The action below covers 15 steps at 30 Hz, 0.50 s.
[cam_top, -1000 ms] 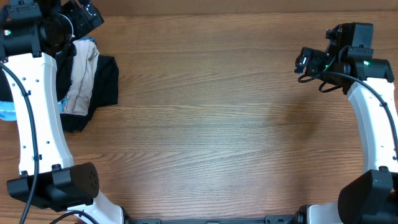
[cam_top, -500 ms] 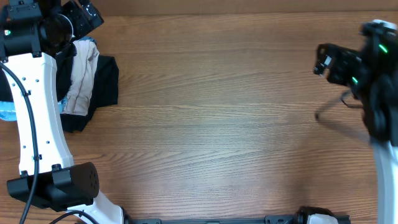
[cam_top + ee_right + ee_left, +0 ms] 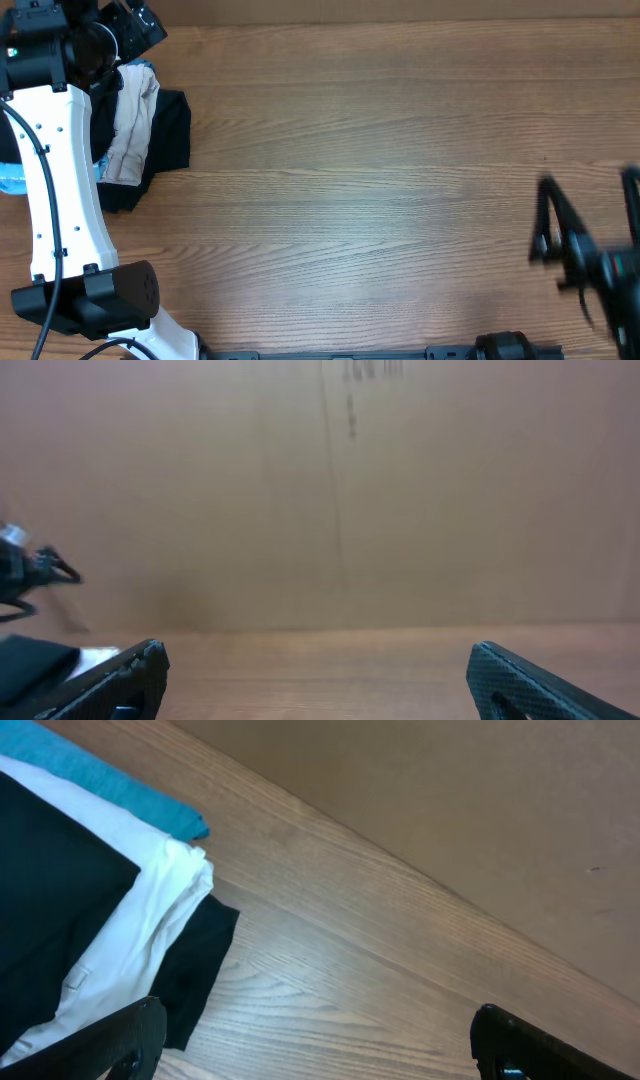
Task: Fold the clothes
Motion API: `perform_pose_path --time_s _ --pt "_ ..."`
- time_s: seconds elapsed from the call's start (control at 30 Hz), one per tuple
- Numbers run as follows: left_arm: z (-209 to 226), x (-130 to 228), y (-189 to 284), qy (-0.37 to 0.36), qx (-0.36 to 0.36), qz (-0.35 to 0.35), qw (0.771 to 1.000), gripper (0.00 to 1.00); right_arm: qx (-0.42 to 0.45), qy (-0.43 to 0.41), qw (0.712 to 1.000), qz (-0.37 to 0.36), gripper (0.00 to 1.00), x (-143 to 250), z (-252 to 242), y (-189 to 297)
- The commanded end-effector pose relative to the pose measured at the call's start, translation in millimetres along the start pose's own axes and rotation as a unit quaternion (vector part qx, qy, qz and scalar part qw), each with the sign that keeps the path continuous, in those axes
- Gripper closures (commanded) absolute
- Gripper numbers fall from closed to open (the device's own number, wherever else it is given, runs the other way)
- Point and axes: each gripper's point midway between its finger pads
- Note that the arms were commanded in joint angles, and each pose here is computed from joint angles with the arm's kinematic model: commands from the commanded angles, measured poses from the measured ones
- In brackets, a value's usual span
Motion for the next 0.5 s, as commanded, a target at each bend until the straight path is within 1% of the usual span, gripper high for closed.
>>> perform_pose_path --time_s 0.0,0.07,0.17,0.2,0.27,0.33,0.4,0.47 --pt "2.8 1.1 -4.9 0.002 -0.007 0.002 1.0 0.0 0.0 -0.002 1.0 -0.012 0.0 30.7 -5.2 27.5" --pt "2.9 1.1 -4.9 0.002 -0.008 0.002 1.0 0.0 -0.002 -0.022 1.0 -0.021 0.0 64.3 -10.6 43.7" --pt "2.9 1.1 -4.9 0.002 -0.008 0.002 1.0 0.0 -0.004 -0.049 0.998 -0.027 0.0 110.6 -19.6 40.3" --pt "2.8 1.2 -4.9 0.002 -0.008 0.002 1.0 0.0 -0.002 -0.056 0.998 -0.025 0.0 125.0 -23.3 29.1" --pt "2.9 1.1 -4.9 0.002 -0.008 0.002 1.0 0.0 -0.008 -0.058 0.998 -0.027 0.0 138.6 -25.7 4.6" --pt "2.8 1.1 -4.9 0.002 -0.007 0.002 1.0 0.0 -0.022 -0.054 0.996 -0.072 0.0 141.1 -26.5 -19.1" --pt "2.9 1.1 -4.9 0.002 -0.008 0.002 1.0 0.0 -0.036 -0.061 0.99 -0.123 0.0 159.3 -31.8 -47.4" --pt "2.9 1.1 -4.9 0.002 -0.008 0.002 1.0 0.0 -0.042 -0.072 0.986 -0.142 0.0 171.1 -34.9 -56.0"
Point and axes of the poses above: each gripper's point midway between its finger pads, its own y axis back along the fingers, its own z axis along the line the jaws close on, x = y × z, and after that the axes turned 1 degree about -y, right-handed
